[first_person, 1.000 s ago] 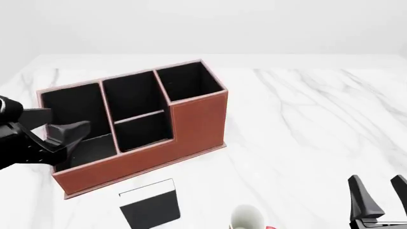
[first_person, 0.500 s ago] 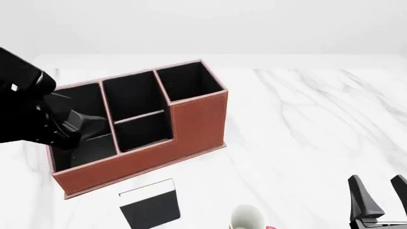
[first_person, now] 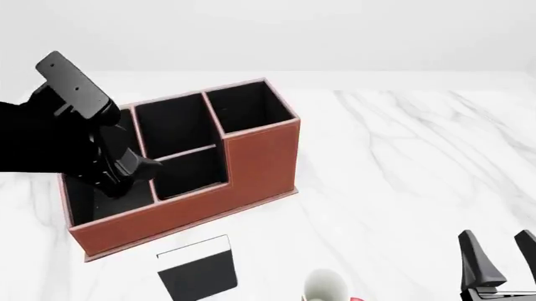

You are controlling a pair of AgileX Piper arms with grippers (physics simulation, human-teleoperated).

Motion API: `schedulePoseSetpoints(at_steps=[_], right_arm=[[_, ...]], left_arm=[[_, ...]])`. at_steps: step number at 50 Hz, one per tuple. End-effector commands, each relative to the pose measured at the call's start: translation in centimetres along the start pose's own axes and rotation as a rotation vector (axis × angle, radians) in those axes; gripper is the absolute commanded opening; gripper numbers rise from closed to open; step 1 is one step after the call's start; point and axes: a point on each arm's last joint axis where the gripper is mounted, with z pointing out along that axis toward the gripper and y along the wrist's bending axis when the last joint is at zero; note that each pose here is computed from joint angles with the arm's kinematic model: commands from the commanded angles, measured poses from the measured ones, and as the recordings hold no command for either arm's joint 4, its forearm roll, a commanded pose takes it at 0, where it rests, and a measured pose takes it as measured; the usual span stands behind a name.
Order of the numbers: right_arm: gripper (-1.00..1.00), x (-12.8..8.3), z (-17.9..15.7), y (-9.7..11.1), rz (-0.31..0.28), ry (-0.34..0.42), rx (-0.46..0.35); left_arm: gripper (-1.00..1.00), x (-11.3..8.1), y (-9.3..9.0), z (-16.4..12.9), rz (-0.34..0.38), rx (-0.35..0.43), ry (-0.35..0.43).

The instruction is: Pick up the book and place it in the front compartment of the caddy.

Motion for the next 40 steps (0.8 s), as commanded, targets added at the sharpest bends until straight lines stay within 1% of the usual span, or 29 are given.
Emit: schedulePoseSetpoints(at_steps=[1, 4, 6, 7, 8, 10, 13, 14, 15, 16, 19, 20, 31, 32, 33, 34, 35, 38, 40], right_arm=[[1.00, 0.0, 0.0, 0.0, 0.000, 0.000, 0.000], [1.00, 0.0, 0.0, 0.0, 0.000, 0.000, 0.000], [1.00, 0.0, 0.0, 0.0, 0.000, 0.000, 0.000], [1.00, 0.0, 0.0, 0.0, 0.000, 0.000, 0.000], [1.00, 0.0, 0.0, 0.0, 0.000, 0.000, 0.000], [1.00, 0.0, 0.0, 0.0, 0.000, 0.000, 0.000], [1.00, 0.0, 0.0, 0.0, 0.000, 0.000, 0.000], [1.00, 0.0, 0.0, 0.0, 0.000, 0.000, 0.000], [1.00, 0.0, 0.0, 0.0, 0.001, 0.000, 0.000], [1.00, 0.0, 0.0, 0.0, 0.000, 0.000, 0.000], [1.00, 0.0, 0.0, 0.0, 0.000, 0.000, 0.000], [1.00, 0.0, 0.0, 0.0, 0.000, 0.000, 0.000], [1.00, 0.0, 0.0, 0.0, 0.000, 0.000, 0.000], [1.00, 0.0, 0.0, 0.0, 0.000, 0.000, 0.000], [1.00, 0.0, 0.0, 0.0, 0.000, 0.000, 0.000], [1.00, 0.0, 0.0, 0.0, 0.000, 0.000, 0.000], [1.00, 0.0, 0.0, 0.0, 0.000, 0.000, 0.000], [1.00, 0.0, 0.0, 0.0, 0.000, 0.000, 0.000], [1.00, 0.0, 0.0, 0.0, 0.000, 0.000, 0.000]], left_arm=[[1.00, -0.5, -0.1, 1.4, 0.062, 0.027, 0.045], [1.00, -0.8, -0.2, 1.6, 0.074, 0.035, 0.051], [1.00, -0.8, 0.1, 1.9, 0.081, 0.028, 0.058], [1.00, -1.0, -0.1, 1.9, 0.084, 0.034, 0.055], [1.00, -0.9, 0.2, 2.1, 0.089, 0.026, 0.062], [1.00, -1.2, -0.1, 2.2, 0.087, 0.038, 0.058], [1.00, -0.8, -0.1, 3.2, 0.100, 0.045, 0.084], [1.00, -1.1, -0.8, 3.0, 0.106, 0.064, 0.072], [1.00, -1.0, -0.6, 3.1, 0.105, 0.057, 0.076], [1.00, -1.1, -1.0, 3.0, 0.111, 0.070, 0.069], [1.00, -0.9, -1.3, 3.3, 0.123, 0.079, 0.077], [1.00, -1.0, -1.5, 3.2, 0.121, 0.082, 0.068], [1.00, -0.6, -1.9, 4.1, 0.139, 0.097, 0.091], [1.00, -0.6, -1.9, 4.1, 0.142, 0.099, 0.089], [1.00, -0.6, -2.5, 4.0, 0.148, 0.117, 0.088], [1.00, -0.6, -2.5, 4.0, 0.148, 0.117, 0.088], [1.00, -0.5, -2.2, 4.2, 0.146, 0.106, 0.093], [1.00, -0.3, -2.4, 4.6, 0.151, 0.114, 0.103], [1.00, 0.0, -2.2, 4.8, 0.160, 0.108, 0.110]])
